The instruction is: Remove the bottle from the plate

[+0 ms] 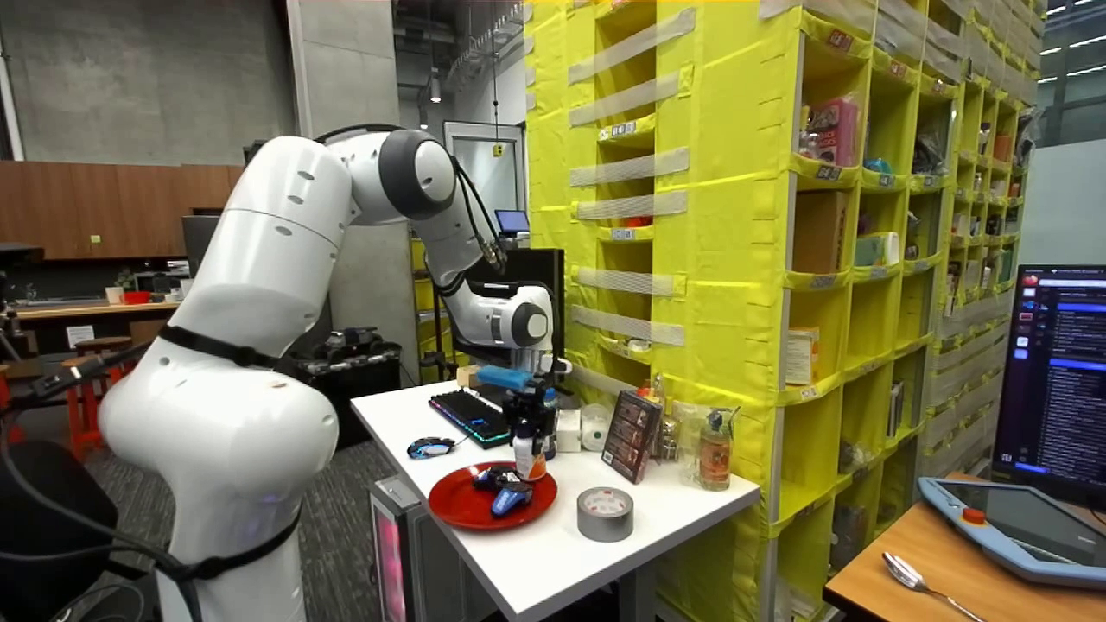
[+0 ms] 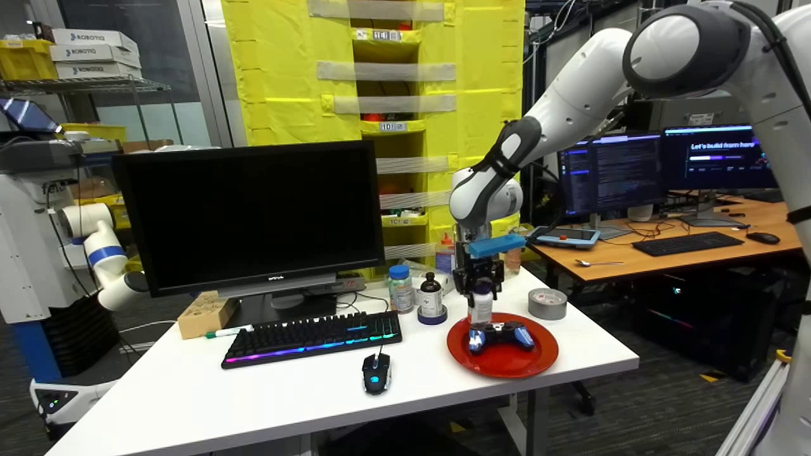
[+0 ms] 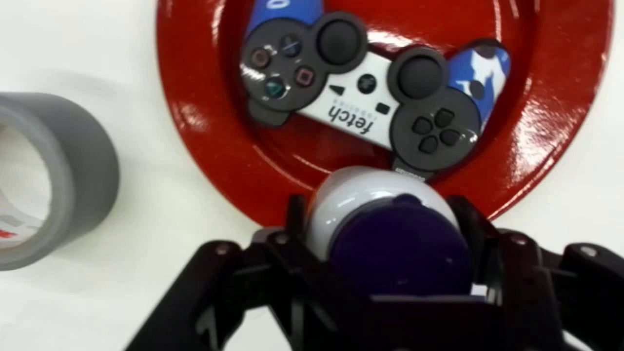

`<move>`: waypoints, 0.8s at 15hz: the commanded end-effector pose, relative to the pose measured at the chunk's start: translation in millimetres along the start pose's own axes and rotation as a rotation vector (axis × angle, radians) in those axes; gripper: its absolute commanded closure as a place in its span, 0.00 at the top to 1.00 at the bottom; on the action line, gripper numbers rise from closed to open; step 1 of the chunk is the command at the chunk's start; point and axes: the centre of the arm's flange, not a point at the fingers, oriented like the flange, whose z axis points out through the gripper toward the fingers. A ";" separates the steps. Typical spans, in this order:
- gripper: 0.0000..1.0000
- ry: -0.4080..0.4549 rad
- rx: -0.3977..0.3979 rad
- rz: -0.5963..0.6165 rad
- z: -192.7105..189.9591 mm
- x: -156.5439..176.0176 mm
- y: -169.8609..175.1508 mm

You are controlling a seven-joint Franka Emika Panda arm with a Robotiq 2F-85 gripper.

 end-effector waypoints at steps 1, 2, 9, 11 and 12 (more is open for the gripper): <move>0.45 0.026 -0.019 -0.032 -6.2 -16.9 -22.4; 0.45 0.034 -0.025 -0.031 -11.2 -18.4 -22.9; 0.45 0.106 -0.043 -0.019 -95.3 -8.8 -2.6; 0.45 0.138 -0.060 -0.030 -118.8 -3.1 0.0; 0.45 0.150 -0.070 -0.035 -127.0 2.7 0.1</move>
